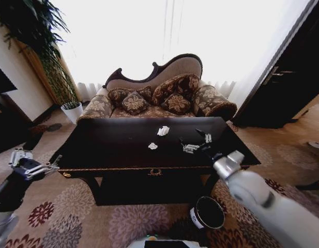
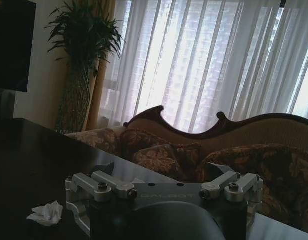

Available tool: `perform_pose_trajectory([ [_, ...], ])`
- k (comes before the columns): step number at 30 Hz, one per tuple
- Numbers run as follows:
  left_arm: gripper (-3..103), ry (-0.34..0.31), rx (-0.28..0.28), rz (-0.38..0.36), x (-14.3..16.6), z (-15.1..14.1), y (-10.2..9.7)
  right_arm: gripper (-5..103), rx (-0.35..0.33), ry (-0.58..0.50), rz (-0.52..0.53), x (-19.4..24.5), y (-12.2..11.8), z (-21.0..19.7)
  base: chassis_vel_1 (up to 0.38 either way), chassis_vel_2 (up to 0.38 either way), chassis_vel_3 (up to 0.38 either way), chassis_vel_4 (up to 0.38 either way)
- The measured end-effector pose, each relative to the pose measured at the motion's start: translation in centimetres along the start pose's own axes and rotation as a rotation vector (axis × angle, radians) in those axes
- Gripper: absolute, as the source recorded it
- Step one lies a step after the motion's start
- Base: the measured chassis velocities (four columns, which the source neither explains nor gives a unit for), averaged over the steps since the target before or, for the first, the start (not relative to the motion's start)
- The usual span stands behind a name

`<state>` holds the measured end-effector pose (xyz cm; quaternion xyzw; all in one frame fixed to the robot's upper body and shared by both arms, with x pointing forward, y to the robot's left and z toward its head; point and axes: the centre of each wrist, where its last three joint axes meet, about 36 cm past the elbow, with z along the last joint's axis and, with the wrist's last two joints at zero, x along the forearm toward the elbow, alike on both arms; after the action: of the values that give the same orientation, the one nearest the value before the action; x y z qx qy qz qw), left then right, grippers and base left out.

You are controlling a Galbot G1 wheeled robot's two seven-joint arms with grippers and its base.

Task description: Move to the front of the table and place the trash on the table into the trash bin.

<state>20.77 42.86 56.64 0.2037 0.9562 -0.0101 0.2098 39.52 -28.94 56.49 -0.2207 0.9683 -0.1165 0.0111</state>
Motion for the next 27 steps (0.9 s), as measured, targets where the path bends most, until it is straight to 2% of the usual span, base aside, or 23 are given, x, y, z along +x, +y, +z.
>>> perform_pose_trajectory([
  [6, 100, 0.006, -0.007, -0.007, 0.3, 0.0, 0.2, 100, -0.002, 0.033, -0.023, -3.9, -2.2, -1.4, 0.000, 0.000, 0.000, 0.000],
  [10, 100, 0.010, -0.009, -0.009, 0.3, 0.1, 0.2, 100, -0.020, 0.071, -0.056, -6.3, -2.2, -1.8, 0.000, 0.000, 0.000, 0.000],
  [16, 100, 0.019, -0.011, -0.007, 0.3, 0.2, 0.2, 100, -0.021, 0.129, -0.118, -9.9, -0.9, -1.0, 0.000, 0.000, 0.000, 0.000],
  [22, 100, 0.032, -0.004, -0.009, 0.3, 0.9, 0.2, 100, -0.024, 0.160, -0.189, -13.1, 0.9, -2.1, 0.000, 0.000, 0.000, 0.000],
  [27, 100, 0.036, 0.001, -0.015, 0.3, 1.3, 0.4, 100, 0.002, 0.172, -0.233, -15.7, 2.6, -2.0, 0.000, 0.000, 0.000, 0.000],
])
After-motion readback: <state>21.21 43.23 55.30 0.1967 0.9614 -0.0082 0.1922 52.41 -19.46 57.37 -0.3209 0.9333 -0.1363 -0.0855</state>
